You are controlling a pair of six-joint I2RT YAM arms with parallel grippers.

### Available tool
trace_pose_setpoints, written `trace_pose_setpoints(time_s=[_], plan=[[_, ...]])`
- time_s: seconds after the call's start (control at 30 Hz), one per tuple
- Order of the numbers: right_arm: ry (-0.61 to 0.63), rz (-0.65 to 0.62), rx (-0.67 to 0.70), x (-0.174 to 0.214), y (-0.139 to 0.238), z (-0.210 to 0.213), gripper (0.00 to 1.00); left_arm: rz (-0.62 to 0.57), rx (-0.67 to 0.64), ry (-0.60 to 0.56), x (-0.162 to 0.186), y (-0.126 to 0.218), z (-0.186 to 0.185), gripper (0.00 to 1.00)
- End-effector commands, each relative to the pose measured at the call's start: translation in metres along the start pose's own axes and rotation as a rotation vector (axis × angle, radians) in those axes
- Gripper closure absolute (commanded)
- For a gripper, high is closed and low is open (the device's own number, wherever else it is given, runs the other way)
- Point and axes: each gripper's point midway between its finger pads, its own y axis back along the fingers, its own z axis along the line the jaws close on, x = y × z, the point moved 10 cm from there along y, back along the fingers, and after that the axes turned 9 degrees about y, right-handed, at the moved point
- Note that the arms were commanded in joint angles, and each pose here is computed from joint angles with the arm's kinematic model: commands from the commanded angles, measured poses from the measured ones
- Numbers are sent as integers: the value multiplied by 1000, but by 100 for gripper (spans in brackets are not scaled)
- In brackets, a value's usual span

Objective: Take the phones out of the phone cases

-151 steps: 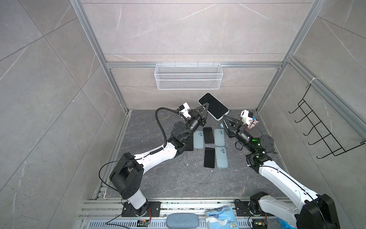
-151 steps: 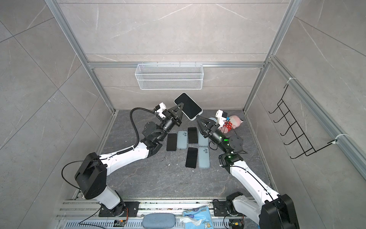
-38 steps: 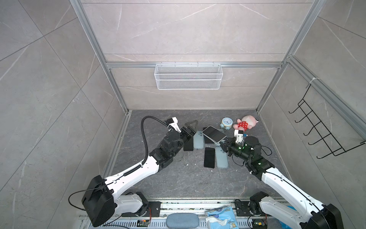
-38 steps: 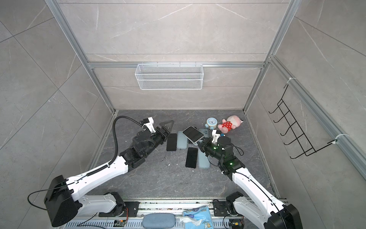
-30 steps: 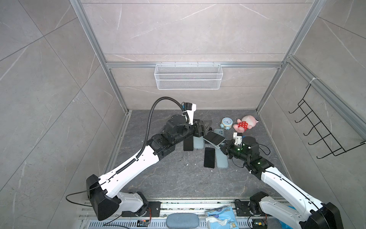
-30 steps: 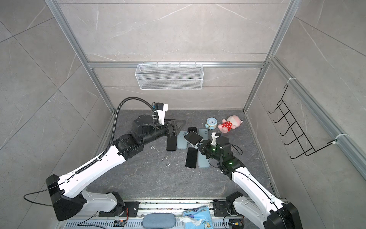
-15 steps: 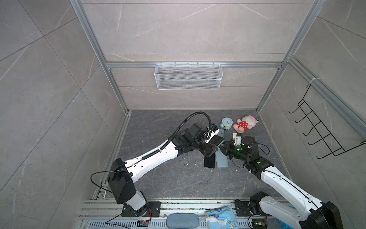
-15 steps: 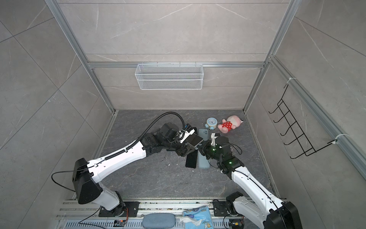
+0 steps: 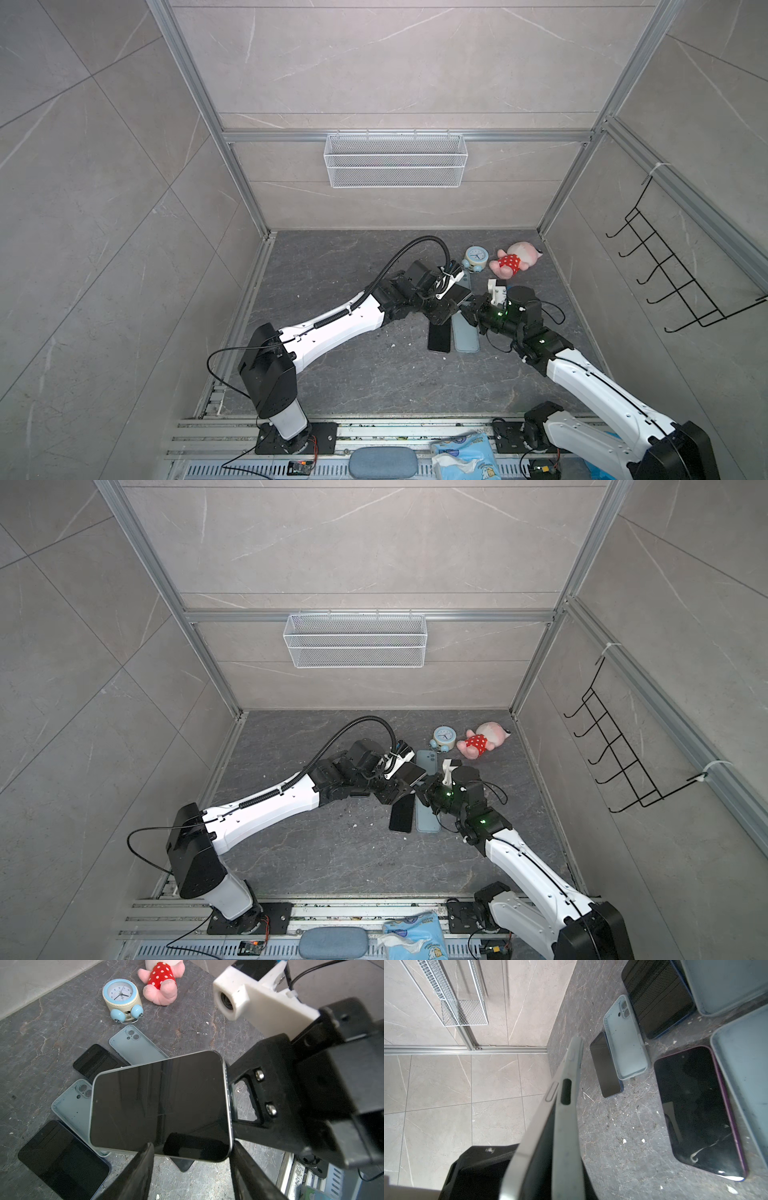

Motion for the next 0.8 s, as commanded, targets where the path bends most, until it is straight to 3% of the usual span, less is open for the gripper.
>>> trace_pose_setpoints(time_s=[0.0,0.2,0.37,0.53,0.7,0.77], plan=[[32,2,-89,0,-2,12,100,-111,-65,-26,-19,3,2,43],[36,22,-92,4,-8,10,100,-112,-148,-30,-19,-4,9,55],[41,27,-91,8,-10,11,100,-77,-122,-46,-10,-13,8,65],[43,24,-86,10,-8,13,100,-27,-86,-77,9,-15,2,85],[48,32,-39,23,-6,12,100,-29,-113,-123,28,8,-7,94],[43,35,7,31,-6,6,100,-77,-193,-211,33,32,-18,96]])
